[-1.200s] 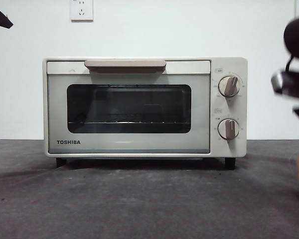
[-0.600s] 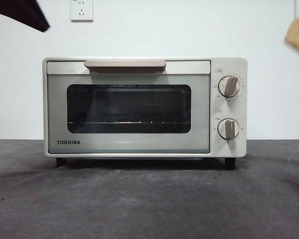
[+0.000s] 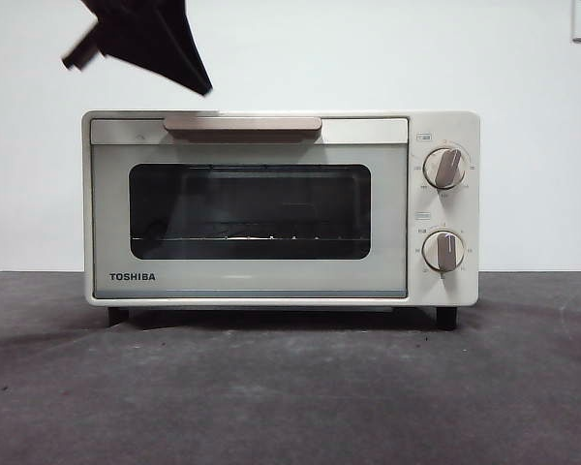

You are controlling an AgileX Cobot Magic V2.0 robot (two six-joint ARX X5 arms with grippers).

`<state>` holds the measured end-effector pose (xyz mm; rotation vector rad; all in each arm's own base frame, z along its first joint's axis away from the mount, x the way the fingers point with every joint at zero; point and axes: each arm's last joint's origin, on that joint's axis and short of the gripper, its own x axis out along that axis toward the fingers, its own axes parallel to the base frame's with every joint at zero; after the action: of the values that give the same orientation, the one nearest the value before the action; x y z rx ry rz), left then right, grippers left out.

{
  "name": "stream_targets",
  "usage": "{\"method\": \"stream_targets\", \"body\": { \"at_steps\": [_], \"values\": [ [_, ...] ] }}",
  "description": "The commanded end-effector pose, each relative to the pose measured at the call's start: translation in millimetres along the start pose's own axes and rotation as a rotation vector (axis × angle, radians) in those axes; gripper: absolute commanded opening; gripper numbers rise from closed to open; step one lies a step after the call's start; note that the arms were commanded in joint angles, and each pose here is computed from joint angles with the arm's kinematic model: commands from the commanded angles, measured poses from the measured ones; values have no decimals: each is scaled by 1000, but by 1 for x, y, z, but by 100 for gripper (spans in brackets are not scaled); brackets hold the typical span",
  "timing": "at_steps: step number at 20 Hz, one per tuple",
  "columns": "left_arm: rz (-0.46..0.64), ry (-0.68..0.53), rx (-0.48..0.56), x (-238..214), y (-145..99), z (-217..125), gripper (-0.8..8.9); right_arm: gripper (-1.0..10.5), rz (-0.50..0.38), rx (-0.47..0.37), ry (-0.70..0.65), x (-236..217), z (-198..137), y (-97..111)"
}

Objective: The left arm flap open the oven, the right arm pick bread and place it into oven, the left arm flap close the oven

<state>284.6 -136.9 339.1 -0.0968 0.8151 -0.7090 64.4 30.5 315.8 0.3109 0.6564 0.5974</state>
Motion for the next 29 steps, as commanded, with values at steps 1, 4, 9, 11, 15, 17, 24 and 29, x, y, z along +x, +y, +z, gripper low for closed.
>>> {"method": "stream_targets", "body": {
  "at_steps": [1, 4, 9, 11, 15, 17, 24, 29],
  "values": [
    [-8, 14, 17, 10, 0, 4, 8, 171, 14, 3, -20, -3, 3, 3],
    [-16, 44, 43, 20, 0, 2, 8, 171, 6, 2, -23, -3, 4, 3],
    [-21, 73, 52, 28, -1, -1, 8, 170, 4, 2, -24, -3, 4, 3],
    [-12, 83, 56, 29, -2, -2, 8, 170, 4, 3, -24, -3, 4, 3],
    [15, 124, 107, 30, -5, -7, 8, 171, 3, 2, -24, -3, 4, 3],
    [30, 162, 130, 30, -6, -11, 8, 171, 3, 3, -24, -3, 4, 3],
    [58, 254, 157, 31, -12, -20, 8, 171, 3, 3, -24, -3, 4, 3],
    [60, 273, 183, 34, -22, -27, 8, 171, 4, 7, -23, -3, 4, 3]
  ]
}}
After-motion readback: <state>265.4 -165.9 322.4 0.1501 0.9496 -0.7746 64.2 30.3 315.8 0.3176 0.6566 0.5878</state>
